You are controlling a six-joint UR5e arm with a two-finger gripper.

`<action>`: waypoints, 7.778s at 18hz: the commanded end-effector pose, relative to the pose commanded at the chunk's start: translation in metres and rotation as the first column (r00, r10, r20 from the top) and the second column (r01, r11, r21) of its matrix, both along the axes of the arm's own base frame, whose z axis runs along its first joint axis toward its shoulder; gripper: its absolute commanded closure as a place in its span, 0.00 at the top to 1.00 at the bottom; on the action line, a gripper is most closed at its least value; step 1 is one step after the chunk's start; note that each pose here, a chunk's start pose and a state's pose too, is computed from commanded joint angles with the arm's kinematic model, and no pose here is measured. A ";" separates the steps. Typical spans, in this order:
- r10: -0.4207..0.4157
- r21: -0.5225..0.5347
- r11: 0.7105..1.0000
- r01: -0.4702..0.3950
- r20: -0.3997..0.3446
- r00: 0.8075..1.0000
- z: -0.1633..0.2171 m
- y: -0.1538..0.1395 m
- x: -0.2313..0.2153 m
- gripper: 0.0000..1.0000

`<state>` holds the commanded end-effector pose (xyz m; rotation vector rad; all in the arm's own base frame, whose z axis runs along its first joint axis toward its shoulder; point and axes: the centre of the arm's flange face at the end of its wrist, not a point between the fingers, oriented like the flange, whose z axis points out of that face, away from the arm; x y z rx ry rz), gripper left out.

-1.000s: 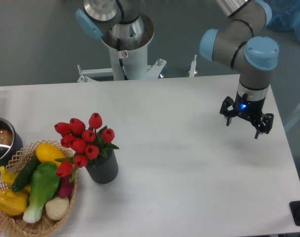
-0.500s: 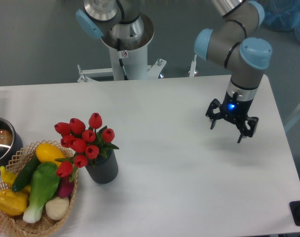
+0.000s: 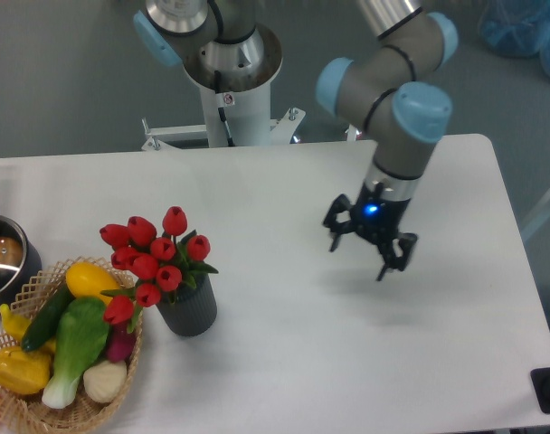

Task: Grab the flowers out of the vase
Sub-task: 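Move the open gripper toward the red tulips in the grey vase, then lower the gripper around the tulip stems and close it, then lift the gripped tulip bunch up out of the vase, then carry the tulips away from the vase and hold them raised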

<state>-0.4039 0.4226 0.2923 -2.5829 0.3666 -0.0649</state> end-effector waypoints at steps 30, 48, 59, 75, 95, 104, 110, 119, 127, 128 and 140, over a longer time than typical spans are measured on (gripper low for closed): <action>-0.267 0.548 0.834 0.065 0.297 0.917 0.032 0.053 0.087 1.00; -0.274 0.548 0.833 0.076 0.289 0.917 0.036 0.056 0.090 0.00; -0.290 0.648 0.761 0.043 0.279 0.915 0.073 0.045 0.082 0.00; -0.300 0.785 0.619 -0.029 0.269 0.915 0.144 0.019 0.049 0.00; -0.275 0.858 0.503 -0.098 0.267 0.924 0.193 -0.026 0.013 0.00; -0.142 0.802 0.594 -0.067 0.186 0.972 0.204 -0.043 -0.024 0.00; -0.042 0.692 0.718 -0.070 0.143 0.989 0.186 -0.039 -0.044 0.00; 0.156 0.348 0.928 -0.132 -0.041 0.987 0.157 -0.050 -0.057 0.00; 0.200 0.270 0.947 -0.176 -0.061 0.978 0.132 -0.067 -0.081 0.00; 0.182 0.241 0.958 -0.156 -0.091 0.979 0.125 -0.067 -0.084 0.00; 0.157 -0.181 0.960 -0.211 -0.273 0.949 0.079 -0.059 -0.109 0.00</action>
